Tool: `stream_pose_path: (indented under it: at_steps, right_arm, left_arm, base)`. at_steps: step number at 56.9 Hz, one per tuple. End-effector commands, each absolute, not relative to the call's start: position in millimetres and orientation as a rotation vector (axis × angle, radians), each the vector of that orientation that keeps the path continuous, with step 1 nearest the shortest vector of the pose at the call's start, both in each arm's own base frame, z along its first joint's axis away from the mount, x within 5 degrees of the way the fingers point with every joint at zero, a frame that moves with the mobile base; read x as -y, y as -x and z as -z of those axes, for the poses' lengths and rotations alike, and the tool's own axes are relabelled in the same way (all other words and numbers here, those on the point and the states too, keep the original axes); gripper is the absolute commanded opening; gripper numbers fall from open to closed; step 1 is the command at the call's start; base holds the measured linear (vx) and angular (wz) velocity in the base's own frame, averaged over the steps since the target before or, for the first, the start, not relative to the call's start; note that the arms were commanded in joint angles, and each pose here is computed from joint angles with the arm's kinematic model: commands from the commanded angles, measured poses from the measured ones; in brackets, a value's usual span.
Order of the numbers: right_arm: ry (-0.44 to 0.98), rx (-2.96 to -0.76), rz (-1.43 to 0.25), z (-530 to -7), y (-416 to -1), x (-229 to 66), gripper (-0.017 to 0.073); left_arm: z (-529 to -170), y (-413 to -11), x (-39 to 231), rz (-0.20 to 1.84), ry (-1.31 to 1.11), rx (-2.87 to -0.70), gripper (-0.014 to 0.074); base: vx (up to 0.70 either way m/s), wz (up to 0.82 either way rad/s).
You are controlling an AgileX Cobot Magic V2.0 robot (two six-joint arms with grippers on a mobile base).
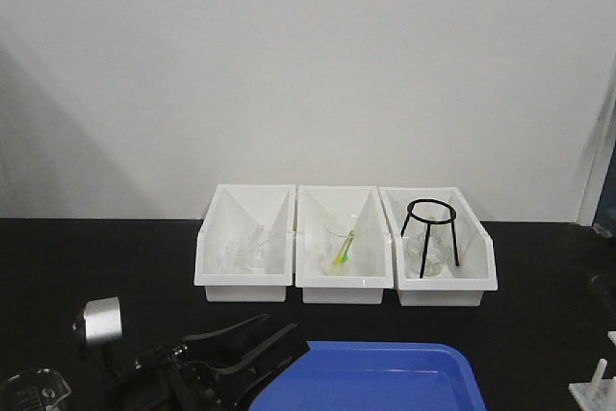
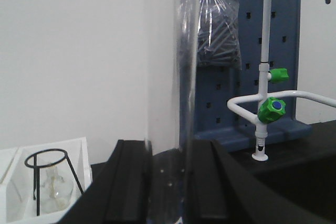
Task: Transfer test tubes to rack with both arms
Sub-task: 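Carry the tube with the right gripper over the white rack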
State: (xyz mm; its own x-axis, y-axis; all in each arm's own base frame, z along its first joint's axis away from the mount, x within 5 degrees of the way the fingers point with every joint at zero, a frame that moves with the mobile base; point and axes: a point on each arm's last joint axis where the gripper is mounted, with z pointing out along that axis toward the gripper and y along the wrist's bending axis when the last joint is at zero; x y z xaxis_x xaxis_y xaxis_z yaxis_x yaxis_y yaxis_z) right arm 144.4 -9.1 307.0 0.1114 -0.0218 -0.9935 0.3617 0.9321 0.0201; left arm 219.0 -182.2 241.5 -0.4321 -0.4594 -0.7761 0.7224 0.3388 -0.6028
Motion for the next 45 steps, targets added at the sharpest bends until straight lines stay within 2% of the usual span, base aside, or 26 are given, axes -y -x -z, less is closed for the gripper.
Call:
stream_pose_path:
  at_steps: [1, 9, 15, 23, 32, 40, 45]
  right_arm:
    - [-0.227, -1.395, 0.369, -316.5, -150.1, 7.1, -0.0006]
    - [-0.094, -1.472, 0.385, -305.6, -166.5, -5.0, -0.0006]
    - [-0.073, -1.508, 0.417, -296.8, -177.7, -7.2, -0.0006]
    - [-0.176, -1.537, 0.441, -287.8, -187.4, 7.3, -0.0006]
    - [-0.257, -1.461, 0.443, -293.2, -188.6, 31.4, -0.0006]
    - [-0.38, -1.417, 0.371, -293.6, -187.1, 56.1, -0.0006]
    - [-0.39, -1.399, 0.34, -292.1, -188.8, 68.5, -0.0006]
  left_arm:
    - [-265.8, -212.3, 181.5, 1.431, -0.287, -1.336, 0.0521]
    - [-260.8, -213.5, 182.6, 1.401, -0.298, -1.395, 0.0521]
    - [-258.4, -214.6, 182.8, 1.379, -0.3, -1.421, 0.0521]
    - [-256.3, -215.5, 182.8, 1.364, -0.298, -1.446, 0.0521]
    - [-256.3, -215.5, 182.8, 1.364, -0.298, -1.446, 0.0521]
    - [-256.3, -215.5, 182.8, 1.364, -0.298, -1.446, 0.0521]
    - [-256.3, -215.5, 182.8, 1.364, -0.298, -1.446, 0.0521]
  base:
    - [0.0, 0.0]
    - [0.0, 0.0]
    - [0.0, 0.0]
    - [0.0, 0.0]
    - [0.0, 0.0]
    - [0.0, 0.0]
    - [0.0, 0.0]
